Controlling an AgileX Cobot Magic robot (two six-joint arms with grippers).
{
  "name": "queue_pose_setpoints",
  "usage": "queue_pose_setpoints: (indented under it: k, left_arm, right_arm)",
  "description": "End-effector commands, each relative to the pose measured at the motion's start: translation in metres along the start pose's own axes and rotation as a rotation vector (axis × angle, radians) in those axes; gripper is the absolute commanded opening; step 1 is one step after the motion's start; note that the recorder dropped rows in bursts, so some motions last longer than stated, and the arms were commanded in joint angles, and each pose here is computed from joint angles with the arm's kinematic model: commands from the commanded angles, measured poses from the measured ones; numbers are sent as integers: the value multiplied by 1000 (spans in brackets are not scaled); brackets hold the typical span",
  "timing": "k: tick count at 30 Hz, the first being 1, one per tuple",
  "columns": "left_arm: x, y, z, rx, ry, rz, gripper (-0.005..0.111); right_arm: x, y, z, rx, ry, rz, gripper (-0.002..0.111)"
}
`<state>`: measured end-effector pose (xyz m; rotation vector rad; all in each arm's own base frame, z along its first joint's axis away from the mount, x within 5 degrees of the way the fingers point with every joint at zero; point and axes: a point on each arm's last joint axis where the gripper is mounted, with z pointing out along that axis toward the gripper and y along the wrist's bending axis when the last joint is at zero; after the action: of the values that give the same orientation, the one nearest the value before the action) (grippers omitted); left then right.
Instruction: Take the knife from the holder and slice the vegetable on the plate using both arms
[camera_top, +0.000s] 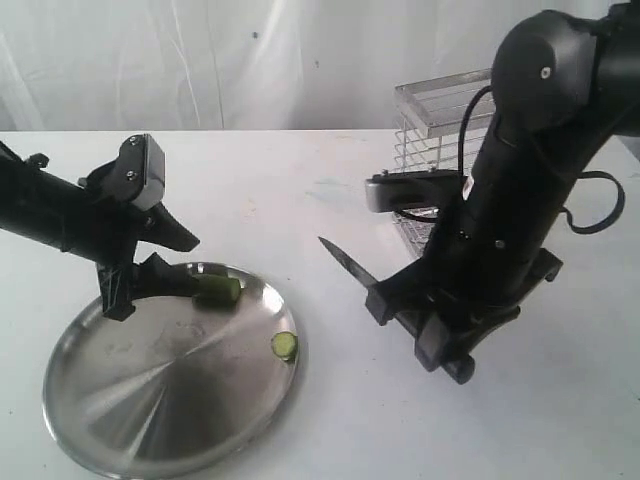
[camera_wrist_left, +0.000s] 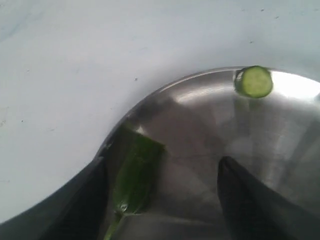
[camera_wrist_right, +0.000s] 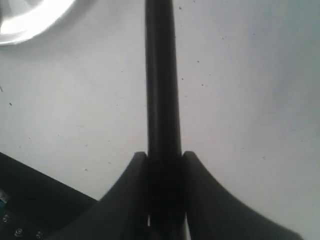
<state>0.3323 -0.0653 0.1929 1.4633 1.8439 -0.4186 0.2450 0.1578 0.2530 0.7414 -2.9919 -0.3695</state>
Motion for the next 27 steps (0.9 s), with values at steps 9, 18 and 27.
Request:
queue_pose_setpoints:
  k: [9,18,27]
  left_arm:
    - [9,21,44,69,142,343,70]
    - [23,21,66,117,163,332,55]
    - [8,23,51,79,146,351,0]
  right_arm:
    - [9,-6,-22,-68,-78,16,0]
    - [8,-3,-22,-103,-82,28,0]
    - [7,-3,-22,-108,-98,31,0]
